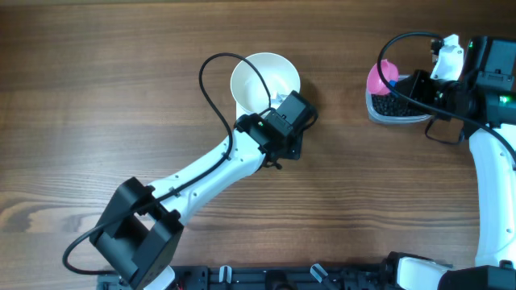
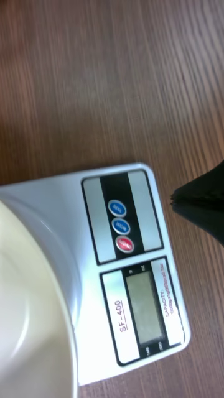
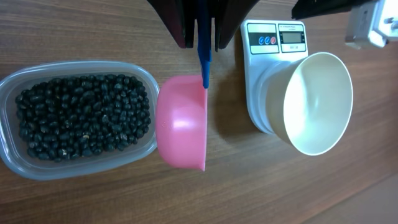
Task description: Scoop item into bowl and weigh 150g on scale
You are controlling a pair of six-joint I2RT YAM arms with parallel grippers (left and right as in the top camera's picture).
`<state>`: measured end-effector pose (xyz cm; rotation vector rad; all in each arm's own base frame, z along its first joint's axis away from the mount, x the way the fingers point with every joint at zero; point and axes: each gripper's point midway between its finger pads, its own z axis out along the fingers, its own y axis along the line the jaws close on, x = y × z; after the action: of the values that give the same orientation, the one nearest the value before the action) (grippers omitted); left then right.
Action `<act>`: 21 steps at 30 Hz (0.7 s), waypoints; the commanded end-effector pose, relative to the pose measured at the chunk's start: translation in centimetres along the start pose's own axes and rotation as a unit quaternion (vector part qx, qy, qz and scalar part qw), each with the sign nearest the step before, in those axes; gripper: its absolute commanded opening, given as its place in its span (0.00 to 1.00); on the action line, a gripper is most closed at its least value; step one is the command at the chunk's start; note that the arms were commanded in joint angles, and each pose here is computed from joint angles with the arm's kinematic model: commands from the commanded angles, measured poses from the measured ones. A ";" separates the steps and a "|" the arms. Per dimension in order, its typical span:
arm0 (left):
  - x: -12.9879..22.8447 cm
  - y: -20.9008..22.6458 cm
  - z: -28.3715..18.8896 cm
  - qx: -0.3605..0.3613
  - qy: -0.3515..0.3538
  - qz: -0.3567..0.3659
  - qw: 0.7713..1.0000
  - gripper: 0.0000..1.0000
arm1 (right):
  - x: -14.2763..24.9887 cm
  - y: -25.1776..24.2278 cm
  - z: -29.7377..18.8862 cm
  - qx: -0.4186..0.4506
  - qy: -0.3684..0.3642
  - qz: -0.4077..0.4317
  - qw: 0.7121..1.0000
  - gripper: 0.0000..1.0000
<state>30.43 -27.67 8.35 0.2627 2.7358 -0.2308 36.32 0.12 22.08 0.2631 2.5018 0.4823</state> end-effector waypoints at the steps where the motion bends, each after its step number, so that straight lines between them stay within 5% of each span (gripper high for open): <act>1: 0.9 1.6 1.9 -0.028 -0.002 -0.001 1.000 0.04 | -0.7 0.1 -1.0 0.008 -0.015 -0.013 1.000 0.04; 21: -1.0 3.8 5.4 -0.075 -0.077 0.032 0.994 0.04 | -0.3 -0.6 -1.0 0.027 -0.009 -0.010 1.000 0.04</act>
<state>33.62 -26.06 4.28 0.2415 2.5723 -0.0834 35.78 -0.44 21.51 0.2892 2.5346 0.4364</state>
